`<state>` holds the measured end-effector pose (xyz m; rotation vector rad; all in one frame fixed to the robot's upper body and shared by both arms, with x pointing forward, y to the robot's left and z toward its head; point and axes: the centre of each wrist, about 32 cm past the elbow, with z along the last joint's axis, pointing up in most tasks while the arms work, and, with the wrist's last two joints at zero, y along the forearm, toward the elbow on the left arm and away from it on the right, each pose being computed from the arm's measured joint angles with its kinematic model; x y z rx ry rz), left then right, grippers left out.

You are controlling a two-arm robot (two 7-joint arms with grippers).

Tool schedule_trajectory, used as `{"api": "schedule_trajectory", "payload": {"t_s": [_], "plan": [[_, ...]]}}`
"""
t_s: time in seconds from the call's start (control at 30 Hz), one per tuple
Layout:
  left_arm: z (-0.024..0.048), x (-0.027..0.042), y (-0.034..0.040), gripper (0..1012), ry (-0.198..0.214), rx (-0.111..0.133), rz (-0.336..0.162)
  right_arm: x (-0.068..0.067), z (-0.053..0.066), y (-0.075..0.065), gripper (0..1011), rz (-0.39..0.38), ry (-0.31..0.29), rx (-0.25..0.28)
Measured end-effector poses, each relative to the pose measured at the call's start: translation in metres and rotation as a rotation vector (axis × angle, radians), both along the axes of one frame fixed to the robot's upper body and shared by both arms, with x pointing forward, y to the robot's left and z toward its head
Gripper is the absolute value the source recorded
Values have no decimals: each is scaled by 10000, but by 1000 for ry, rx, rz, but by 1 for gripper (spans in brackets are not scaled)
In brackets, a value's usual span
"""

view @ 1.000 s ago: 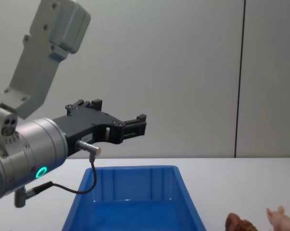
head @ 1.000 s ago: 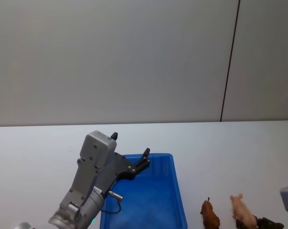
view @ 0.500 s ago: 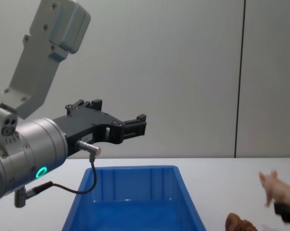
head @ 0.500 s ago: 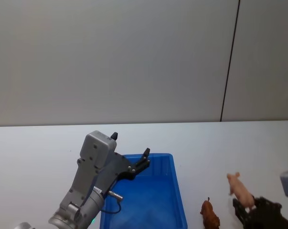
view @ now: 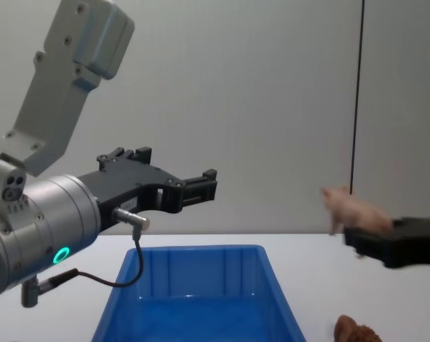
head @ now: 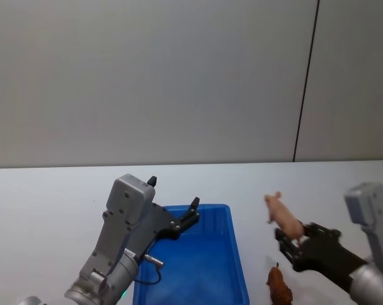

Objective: Pick up the two dolls from the table and place them into the box.

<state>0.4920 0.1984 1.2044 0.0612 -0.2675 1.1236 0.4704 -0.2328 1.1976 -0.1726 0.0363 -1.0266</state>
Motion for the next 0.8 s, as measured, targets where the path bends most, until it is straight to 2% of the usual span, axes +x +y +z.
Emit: {"api": "schedule_trajectory", "payload": {"t_s": [0.17,0.5,0.63,0.8], "plan": [[0,0,0,1001,0,0,0,165,94,115,372,63,14,1],[0,0,0,1001,0,0,0,448,144,356,372,168,87,0],[0,0,0,1001,0,0,0,526,142,444,456,200,108,-2],[0,0,0,1001,0,0,0,581,149,520,626,228,119,-5]]}}
